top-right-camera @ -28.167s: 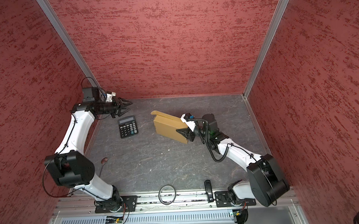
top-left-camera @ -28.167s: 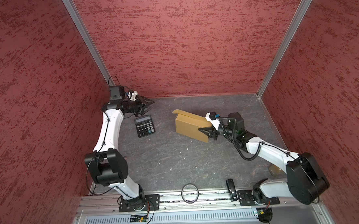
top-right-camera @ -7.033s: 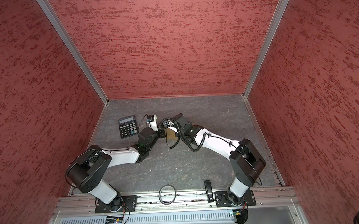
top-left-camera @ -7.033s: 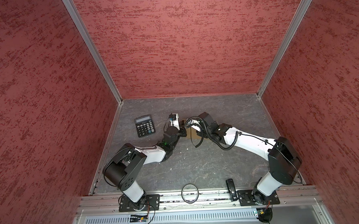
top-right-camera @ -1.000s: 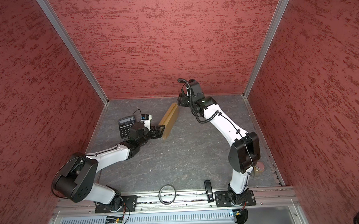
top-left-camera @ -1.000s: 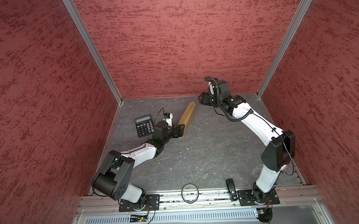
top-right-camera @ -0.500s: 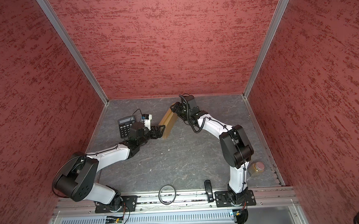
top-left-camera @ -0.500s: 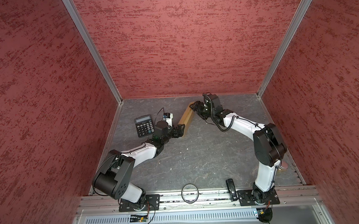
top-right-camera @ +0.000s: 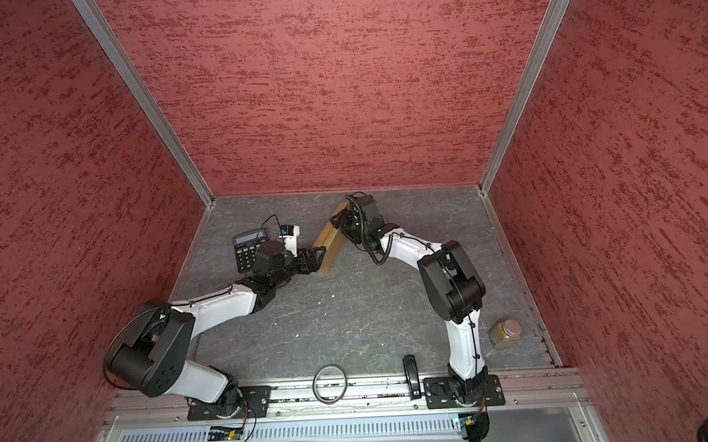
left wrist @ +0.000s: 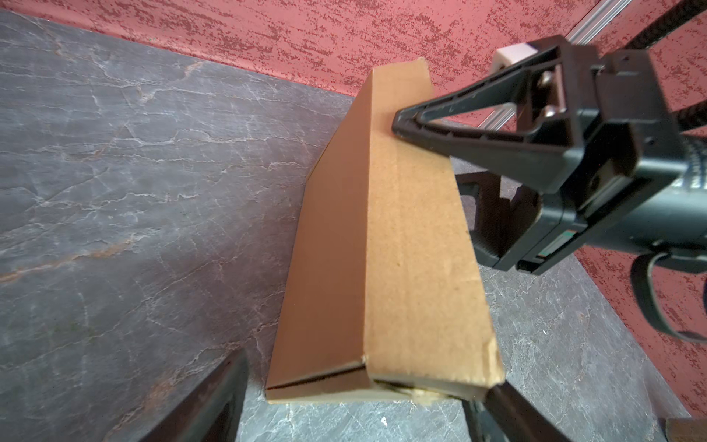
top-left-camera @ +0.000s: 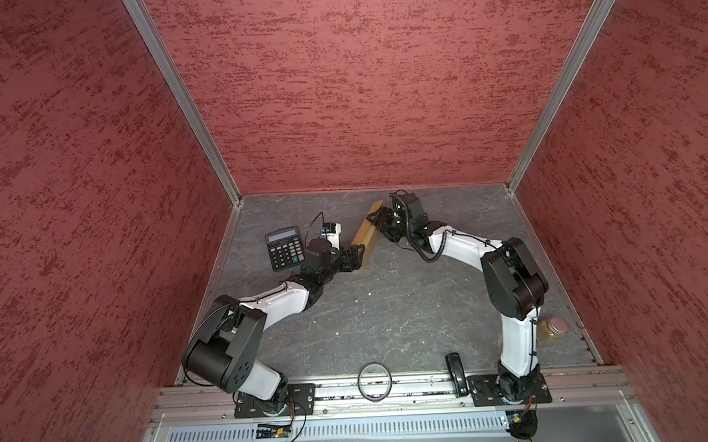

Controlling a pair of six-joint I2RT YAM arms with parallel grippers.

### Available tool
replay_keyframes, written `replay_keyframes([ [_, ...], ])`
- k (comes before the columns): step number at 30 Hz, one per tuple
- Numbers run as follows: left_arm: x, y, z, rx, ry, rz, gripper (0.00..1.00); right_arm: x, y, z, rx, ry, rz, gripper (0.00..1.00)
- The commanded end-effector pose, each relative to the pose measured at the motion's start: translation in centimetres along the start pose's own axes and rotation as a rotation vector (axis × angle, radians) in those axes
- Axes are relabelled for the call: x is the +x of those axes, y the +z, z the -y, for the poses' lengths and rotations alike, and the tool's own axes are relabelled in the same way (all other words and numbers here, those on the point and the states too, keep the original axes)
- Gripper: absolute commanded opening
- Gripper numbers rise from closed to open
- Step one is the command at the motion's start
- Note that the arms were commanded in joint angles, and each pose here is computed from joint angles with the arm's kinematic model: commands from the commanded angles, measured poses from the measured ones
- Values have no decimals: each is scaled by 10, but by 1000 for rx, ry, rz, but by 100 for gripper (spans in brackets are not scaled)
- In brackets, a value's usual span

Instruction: Fold the paper box

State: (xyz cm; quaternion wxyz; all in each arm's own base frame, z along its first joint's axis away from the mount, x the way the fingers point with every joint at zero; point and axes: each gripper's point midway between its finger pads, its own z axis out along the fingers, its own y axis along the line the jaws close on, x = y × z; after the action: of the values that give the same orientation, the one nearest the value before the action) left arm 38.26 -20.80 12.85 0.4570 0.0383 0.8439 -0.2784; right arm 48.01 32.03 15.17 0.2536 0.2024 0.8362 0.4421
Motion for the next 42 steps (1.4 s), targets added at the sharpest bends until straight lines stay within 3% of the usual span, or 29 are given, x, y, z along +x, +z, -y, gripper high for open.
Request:
replay_keyframes([
  [1, 113, -13, -66, -236, -17, -374, 85, -5, 3, -13, -3, 11, 30, 63],
  [22, 113, -13, -68, -244, -19, -373, 86, 10, 32, -4, 99, -11, 20, 52],
  [31, 106, -10, -65, -235, -8, -361, 93, 14, 36, 0, 117, -11, 19, 51],
  [42, 91, 1, -46, -142, -7, -319, 97, 15, 36, 0, 126, -11, 26, 51],
])
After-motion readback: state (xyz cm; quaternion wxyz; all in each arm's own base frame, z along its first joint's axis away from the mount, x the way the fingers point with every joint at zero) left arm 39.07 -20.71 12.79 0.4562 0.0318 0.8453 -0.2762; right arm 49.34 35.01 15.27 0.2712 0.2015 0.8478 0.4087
